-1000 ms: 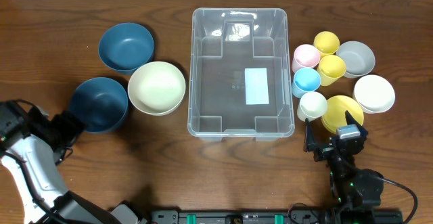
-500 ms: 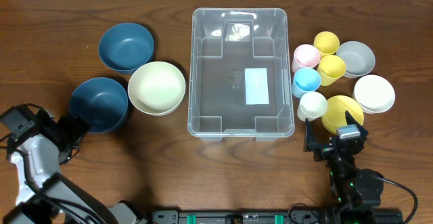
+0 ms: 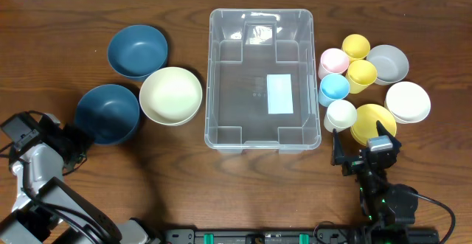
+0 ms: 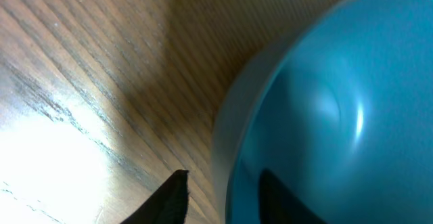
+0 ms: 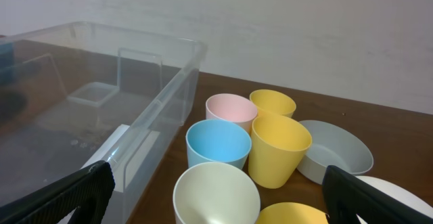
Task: Pack container
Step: 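Reach the left gripper to the front teal bowl and grasp its rim, then lift the teal bowl and lower it into the clear container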
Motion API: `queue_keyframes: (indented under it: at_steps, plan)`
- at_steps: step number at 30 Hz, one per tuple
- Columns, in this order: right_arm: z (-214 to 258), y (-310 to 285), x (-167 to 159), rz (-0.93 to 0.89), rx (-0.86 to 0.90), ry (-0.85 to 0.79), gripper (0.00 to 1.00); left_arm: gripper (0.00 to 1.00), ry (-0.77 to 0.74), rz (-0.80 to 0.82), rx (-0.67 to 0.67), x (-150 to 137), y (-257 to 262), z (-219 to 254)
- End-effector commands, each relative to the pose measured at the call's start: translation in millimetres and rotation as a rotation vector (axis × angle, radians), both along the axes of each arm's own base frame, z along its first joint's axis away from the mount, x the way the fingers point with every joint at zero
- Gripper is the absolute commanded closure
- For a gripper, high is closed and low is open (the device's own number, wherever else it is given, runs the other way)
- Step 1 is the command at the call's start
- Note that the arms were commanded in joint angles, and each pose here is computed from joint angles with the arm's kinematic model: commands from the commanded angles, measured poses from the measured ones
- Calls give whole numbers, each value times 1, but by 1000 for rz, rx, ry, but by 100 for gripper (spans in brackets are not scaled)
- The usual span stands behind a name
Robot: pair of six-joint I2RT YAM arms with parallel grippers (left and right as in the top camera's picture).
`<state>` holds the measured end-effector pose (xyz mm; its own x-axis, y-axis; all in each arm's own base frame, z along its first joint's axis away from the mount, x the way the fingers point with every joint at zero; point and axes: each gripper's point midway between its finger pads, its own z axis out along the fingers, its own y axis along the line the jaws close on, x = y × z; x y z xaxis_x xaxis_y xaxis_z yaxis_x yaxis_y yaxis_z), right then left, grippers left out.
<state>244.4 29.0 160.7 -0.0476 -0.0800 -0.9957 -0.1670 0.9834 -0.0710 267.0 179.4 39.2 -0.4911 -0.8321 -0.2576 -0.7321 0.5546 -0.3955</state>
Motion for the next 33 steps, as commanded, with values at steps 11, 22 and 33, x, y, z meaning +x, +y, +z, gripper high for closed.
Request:
queue_keyframes:
  at_steps: [11,22,33]
  plan:
    - [0,0,0,0,5,0,1,91,-8,-8,-6,0,-2,-1]
    - [0,0,0,0,5,0,1,94,-60,10,58,3,5,31]
    - [0,0,0,0,5,0,1,94,-313,41,271,6,-6,164]
